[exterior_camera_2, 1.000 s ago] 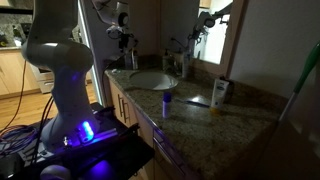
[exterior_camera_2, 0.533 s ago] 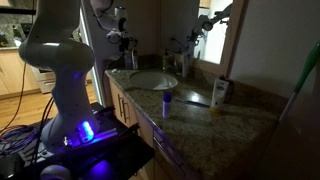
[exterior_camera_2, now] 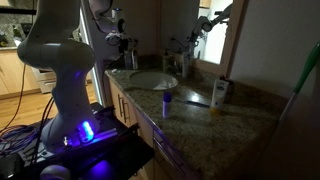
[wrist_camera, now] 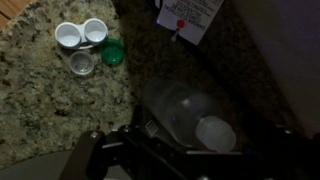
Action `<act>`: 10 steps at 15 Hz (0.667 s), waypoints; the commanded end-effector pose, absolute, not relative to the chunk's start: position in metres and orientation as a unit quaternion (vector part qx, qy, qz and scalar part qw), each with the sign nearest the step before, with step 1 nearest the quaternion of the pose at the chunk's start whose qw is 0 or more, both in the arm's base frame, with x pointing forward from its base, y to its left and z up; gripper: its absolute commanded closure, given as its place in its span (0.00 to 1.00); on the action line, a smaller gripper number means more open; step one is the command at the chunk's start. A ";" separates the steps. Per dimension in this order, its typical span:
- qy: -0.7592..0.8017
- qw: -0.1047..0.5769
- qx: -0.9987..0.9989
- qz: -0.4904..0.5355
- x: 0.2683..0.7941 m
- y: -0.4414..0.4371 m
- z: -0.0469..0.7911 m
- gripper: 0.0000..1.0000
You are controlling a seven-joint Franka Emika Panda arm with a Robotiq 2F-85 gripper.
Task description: Move the clear bottle to the right side of the counter
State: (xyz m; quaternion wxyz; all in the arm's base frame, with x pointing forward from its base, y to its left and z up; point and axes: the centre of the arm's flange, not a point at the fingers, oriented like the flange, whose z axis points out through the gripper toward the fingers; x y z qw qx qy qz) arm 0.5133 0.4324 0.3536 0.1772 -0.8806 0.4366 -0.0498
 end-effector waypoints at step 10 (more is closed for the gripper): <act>0.432 0.162 -0.883 -0.085 0.522 0.452 0.330 0.00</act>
